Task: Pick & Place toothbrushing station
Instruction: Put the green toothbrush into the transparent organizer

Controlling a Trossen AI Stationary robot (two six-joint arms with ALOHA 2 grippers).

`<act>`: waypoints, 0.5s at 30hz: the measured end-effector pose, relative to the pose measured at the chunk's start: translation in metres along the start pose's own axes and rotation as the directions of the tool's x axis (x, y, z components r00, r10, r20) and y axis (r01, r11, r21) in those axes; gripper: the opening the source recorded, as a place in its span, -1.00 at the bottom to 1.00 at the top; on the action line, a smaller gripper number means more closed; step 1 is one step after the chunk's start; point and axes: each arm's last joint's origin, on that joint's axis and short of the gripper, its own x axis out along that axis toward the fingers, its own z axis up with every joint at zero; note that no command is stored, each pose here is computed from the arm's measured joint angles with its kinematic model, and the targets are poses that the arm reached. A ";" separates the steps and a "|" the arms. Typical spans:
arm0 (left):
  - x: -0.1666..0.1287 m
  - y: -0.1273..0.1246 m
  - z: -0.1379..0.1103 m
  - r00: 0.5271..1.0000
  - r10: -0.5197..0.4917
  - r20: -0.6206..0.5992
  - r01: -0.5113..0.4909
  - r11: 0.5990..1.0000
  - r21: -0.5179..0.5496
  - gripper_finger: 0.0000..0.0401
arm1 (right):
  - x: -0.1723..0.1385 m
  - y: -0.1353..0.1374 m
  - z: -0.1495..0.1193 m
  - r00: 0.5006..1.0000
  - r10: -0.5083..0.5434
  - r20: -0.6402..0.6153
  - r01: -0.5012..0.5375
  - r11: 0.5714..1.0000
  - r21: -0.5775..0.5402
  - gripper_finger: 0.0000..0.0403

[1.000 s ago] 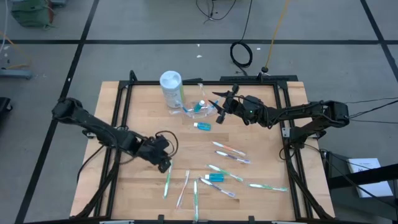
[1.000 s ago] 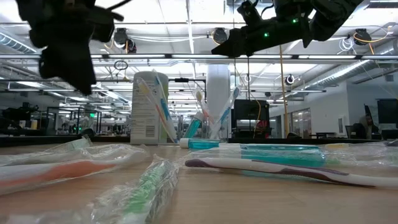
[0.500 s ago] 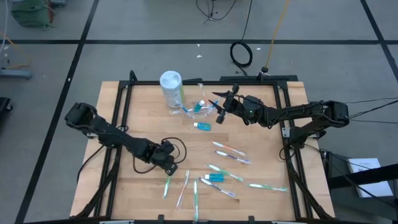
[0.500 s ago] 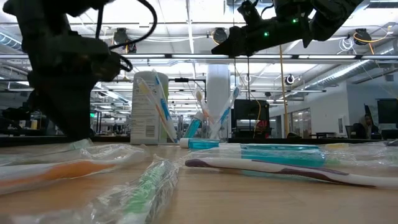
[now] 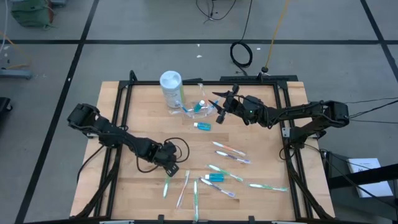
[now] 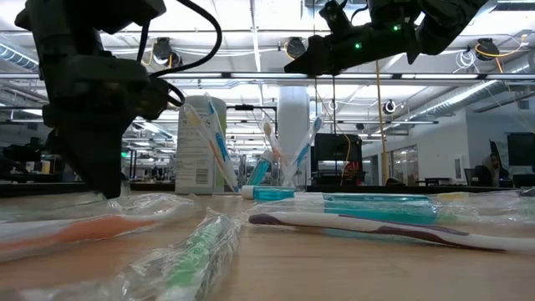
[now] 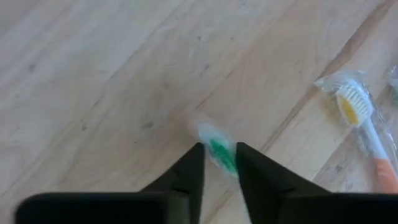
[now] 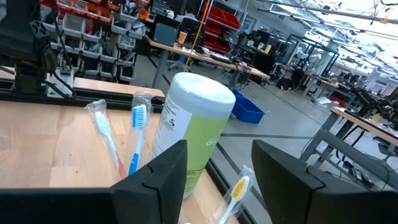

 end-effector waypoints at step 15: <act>-0.020 -0.004 0.037 0.953 -0.124 0.277 0.062 0.973 0.222 -0.98 | 0.000 0.000 0.000 1.000 0.000 0.000 0.000 1.000 0.000 -0.15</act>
